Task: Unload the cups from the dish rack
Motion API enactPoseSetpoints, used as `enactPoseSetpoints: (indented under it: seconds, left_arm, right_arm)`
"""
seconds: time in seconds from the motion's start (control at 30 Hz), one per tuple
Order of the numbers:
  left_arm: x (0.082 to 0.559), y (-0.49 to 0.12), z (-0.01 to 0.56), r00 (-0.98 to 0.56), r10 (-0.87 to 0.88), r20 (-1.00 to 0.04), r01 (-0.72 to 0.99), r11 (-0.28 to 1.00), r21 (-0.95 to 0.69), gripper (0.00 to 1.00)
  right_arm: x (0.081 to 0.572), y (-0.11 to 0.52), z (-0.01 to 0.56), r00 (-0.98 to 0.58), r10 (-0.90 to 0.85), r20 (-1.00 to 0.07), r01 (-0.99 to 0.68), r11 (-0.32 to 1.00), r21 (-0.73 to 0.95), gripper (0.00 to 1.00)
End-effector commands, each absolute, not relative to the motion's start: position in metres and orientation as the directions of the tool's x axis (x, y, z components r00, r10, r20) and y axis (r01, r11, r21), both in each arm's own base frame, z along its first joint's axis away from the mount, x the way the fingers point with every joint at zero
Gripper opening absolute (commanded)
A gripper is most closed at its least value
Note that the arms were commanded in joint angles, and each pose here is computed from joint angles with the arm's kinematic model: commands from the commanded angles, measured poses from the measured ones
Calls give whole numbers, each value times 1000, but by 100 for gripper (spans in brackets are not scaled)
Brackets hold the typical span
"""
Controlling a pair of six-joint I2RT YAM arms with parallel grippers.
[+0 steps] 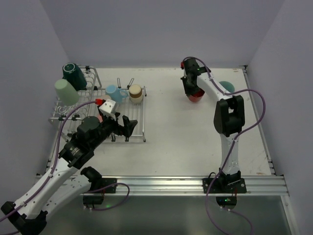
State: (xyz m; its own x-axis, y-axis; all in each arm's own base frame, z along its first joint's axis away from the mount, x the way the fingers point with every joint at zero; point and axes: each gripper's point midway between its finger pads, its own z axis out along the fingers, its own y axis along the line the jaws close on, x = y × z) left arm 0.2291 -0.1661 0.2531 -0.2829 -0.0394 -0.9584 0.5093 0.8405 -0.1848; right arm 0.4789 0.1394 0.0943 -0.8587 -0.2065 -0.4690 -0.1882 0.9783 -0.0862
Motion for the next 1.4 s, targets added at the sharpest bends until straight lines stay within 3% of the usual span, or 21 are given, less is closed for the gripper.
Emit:
enactPoseSetpoints:
  seconds: [0.0, 0.27, 0.43, 0.6, 0.73, 0.83, 0.87, 0.97, 1.07, 1.2, 1.37]
  left_arm:
    - [230, -167, 250, -277, -12, -961, 527, 834, -162, 100]
    - [244, -161, 246, -301, -16, -954, 465, 870, -162, 100]
    - [255, -169, 258, -347, -61, -936, 431, 876, -217, 100]
    - [267, -170, 249, -409, -94, -908, 355, 900, -253, 100]
    - [285, -167, 249, -400, -147, -905, 272, 924, -270, 100]
    - [303, -172, 250, -398, -162, -903, 235, 933, -271, 100]
    - [307, -174, 249, -400, -162, -902, 227, 936, -268, 100]
    - [329, -175, 244, -390, -161, -907, 170, 955, -242, 100]
    - [354, -175, 240, -375, -163, -912, 122, 967, -223, 100]
    - [390, -171, 243, -367, -168, -915, 79, 974, -211, 100]
    - [428, -166, 228, -390, -146, -909, 63, 981, -184, 96]
  right_arm:
    - [487, 119, 114, -843, -220, -491, -188, 975, -114, 0]
    - [485, 110, 89, -865, -217, -453, -201, 976, -83, 5]
    - [485, 110, 99, -852, -196, -485, -207, 978, -31, 23]
    - [478, 113, 94, -858, -199, -474, -221, 975, -9, 27]
    - [480, 115, 119, -826, -177, -535, -209, 978, -1, 38]
    - [481, 120, 165, -767, -125, -630, -189, 981, 35, 61]
    - [476, 125, 193, -730, -107, -675, -201, 978, 62, 73]
    - [459, 138, 246, -637, -38, -770, -203, 972, 120, 88]
    - [437, 151, 261, -580, 48, -813, -211, 955, 207, 88]
    - [371, 185, 281, -449, 189, -873, -360, 856, 371, 84]
    - [315, 203, 281, -405, 377, -833, -433, 723, 538, 77]
